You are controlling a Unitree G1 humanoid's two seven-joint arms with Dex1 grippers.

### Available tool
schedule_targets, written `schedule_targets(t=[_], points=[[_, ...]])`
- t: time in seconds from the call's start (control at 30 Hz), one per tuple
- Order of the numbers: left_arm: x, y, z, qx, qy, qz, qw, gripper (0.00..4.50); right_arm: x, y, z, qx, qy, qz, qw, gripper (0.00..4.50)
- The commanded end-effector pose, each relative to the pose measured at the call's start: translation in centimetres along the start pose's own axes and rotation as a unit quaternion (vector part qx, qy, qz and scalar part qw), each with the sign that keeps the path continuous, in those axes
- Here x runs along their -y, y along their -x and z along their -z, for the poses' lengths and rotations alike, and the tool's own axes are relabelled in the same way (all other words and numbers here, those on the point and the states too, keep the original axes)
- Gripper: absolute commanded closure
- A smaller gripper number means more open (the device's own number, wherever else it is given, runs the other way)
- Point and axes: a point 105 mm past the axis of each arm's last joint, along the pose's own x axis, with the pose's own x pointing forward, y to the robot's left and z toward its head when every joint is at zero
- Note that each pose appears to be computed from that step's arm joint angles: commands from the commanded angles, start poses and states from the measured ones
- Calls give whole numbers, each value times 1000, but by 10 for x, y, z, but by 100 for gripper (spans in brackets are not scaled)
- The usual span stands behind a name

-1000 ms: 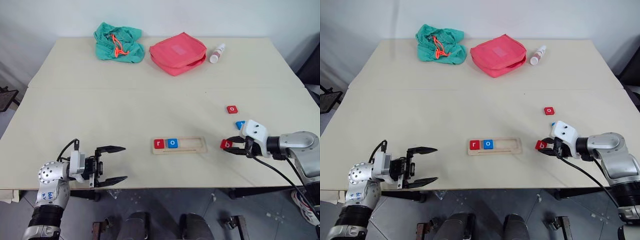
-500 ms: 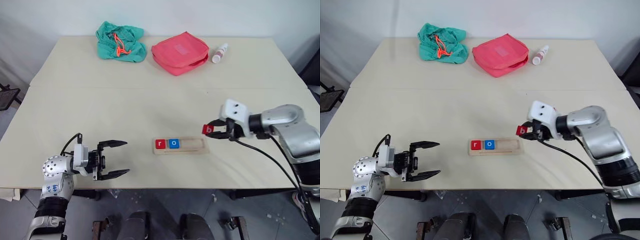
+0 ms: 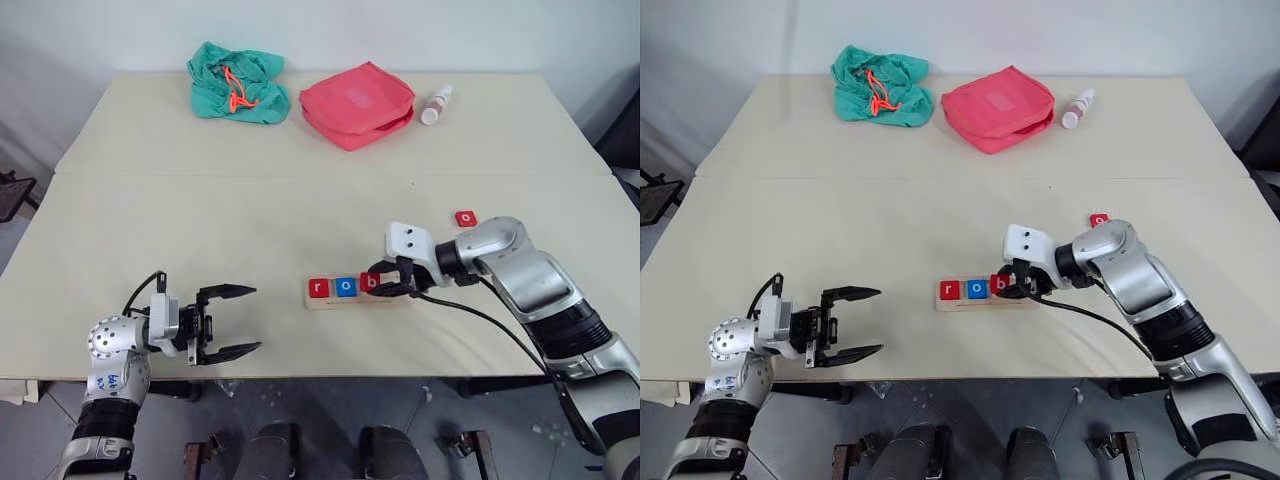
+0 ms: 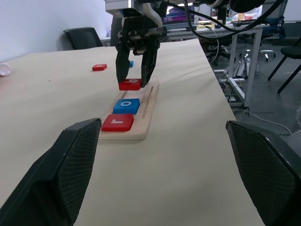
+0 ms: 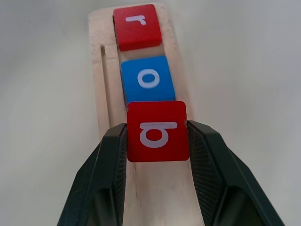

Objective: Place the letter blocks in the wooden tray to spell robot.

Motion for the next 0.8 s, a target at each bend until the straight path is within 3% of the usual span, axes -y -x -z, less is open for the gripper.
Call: schedule_targets(t=[0.03,0.13,0.43,0.63,0.73,0.8], points=[[1,1,-6,1,-20,2,1000,0,3,1,-10,5,29,-1,1000,303],[2,1,-6,1,-20,0,1000,0,4,-1,-10,4,33,-3,999,303],[-1,1,-5,-1,-22,-4,1000,0,5,1,-10,-1,45,-3,999,2],[-2,1,-5,-1,-23,-3,1000,0,5,13,-23,42,34,25,998,2],[-2,0,-4,0,-23,-3,1000,0,0,23,-16,48,20,32,998,60],[-2,0,-4,0,-22,-3,1000,0,-3,27,-8,39,10,34,999,126]])
